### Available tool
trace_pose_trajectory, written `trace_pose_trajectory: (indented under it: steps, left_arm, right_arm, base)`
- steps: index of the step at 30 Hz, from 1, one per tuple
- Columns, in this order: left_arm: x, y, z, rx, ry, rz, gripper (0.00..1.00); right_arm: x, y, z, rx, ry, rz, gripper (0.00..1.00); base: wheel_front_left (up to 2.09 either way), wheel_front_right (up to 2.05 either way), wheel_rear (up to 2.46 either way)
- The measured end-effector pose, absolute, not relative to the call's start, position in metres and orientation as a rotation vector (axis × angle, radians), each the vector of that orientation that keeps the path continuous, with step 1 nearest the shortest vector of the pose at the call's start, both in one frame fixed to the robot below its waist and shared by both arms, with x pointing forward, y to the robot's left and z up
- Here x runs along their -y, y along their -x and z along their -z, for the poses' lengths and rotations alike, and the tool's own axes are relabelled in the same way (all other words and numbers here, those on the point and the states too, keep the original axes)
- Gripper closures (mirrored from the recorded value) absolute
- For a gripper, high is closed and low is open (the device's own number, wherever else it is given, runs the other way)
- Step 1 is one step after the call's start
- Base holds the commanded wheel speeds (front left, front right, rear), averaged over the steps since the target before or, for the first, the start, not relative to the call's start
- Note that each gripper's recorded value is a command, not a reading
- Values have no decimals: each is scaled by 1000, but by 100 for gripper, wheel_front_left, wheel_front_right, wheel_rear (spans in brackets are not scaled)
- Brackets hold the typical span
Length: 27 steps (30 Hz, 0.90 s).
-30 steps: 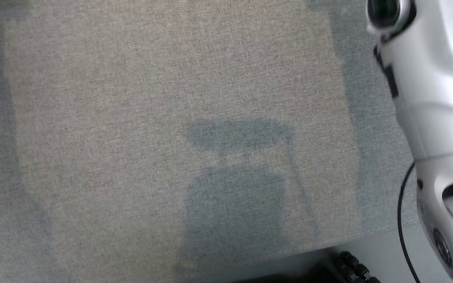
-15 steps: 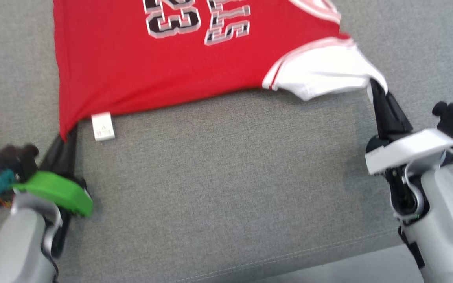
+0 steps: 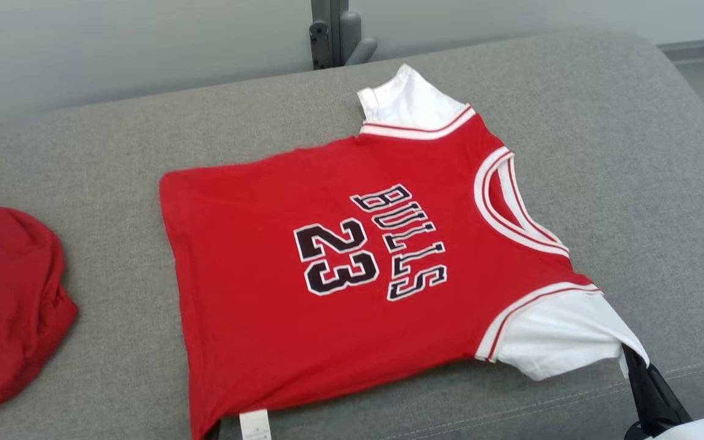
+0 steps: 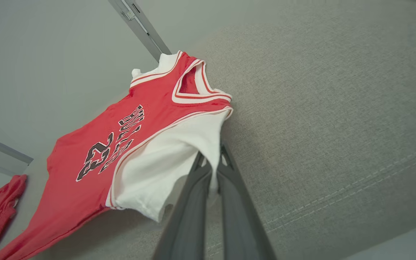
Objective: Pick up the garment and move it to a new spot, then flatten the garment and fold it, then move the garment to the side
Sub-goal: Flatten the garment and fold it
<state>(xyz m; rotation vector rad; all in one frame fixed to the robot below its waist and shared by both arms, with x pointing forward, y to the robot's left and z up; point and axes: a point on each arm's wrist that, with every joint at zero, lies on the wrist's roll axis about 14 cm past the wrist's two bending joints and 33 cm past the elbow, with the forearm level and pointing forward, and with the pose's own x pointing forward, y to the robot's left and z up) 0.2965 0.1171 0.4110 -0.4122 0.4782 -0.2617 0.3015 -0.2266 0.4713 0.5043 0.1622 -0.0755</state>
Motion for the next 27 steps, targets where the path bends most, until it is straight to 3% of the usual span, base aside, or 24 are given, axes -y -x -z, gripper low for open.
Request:
trace_pose_trajectory:
  steps: [7,16,27]
  left_arm:
    - [-118,-287,-422,-537,402,283,100]
    - [-114,-340,-441,-545,331,356,100]
    - [-107,-382,-421,-707,235,444,100]
  right_arm:
    - [221,-315,-500,-91,-514,39,100]
    - [204,-364,-496,-110,-499,-9,100]
    - [180,-424,-467,-179,-456,-69,100]
  base:
    - [0,0,0]
    - [0,0,0]
    - [0,0,0]
